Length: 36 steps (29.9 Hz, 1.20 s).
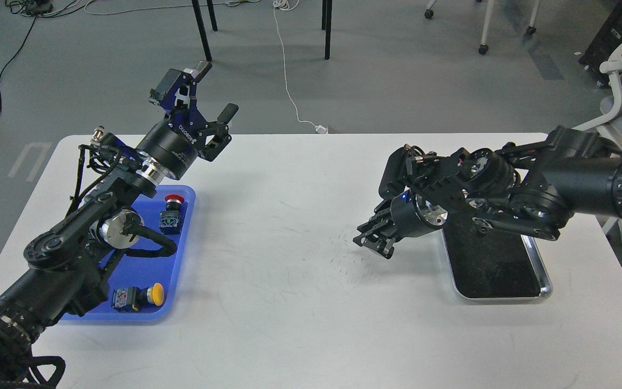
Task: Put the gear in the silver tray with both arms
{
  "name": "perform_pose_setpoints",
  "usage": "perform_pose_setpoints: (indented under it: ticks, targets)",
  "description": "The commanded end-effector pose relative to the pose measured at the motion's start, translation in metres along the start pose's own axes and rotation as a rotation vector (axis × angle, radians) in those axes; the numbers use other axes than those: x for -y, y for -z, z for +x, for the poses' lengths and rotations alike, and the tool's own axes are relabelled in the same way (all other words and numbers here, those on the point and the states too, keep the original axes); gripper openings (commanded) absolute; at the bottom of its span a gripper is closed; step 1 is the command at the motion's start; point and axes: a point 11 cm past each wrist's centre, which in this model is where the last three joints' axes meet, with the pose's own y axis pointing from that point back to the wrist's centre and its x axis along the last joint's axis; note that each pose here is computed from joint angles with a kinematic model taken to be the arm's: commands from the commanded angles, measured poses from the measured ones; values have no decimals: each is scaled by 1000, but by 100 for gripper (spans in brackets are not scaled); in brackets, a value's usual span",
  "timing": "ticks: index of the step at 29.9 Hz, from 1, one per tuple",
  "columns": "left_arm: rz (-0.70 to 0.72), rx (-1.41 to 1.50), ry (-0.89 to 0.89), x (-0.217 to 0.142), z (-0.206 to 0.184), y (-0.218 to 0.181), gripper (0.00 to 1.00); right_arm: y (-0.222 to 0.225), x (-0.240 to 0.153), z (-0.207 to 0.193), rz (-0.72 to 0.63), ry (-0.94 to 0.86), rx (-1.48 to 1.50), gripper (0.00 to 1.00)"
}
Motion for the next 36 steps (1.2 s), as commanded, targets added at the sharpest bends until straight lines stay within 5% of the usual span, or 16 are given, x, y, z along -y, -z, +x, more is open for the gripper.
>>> perform_pose_setpoints:
  ticks: [1, 14, 29, 33, 35, 36]
  targets:
    - [0, -3, 3, 1, -1, 1, 98, -22, -36, -24, -63, -4, 69, 17]
    - [7, -21, 14, 1, -8, 8, 98, -30, -95, -158, -152, 126, 265, 18]
    - [7, -30, 15, 0, -9, 10, 98, -17, -83, -187, -127, 152, 322, 25]
    - [7, -31, 15, 1, -10, 11, 98, -16, -81, -185, -126, 128, 331, 60]
    - [7, -31, 15, 1, -10, 11, 98, -19, -81, -178, -132, 97, 334, 90]
    - [7, -30, 15, 0, -9, 10, 98, -20, -82, -174, -136, 79, 339, 96]
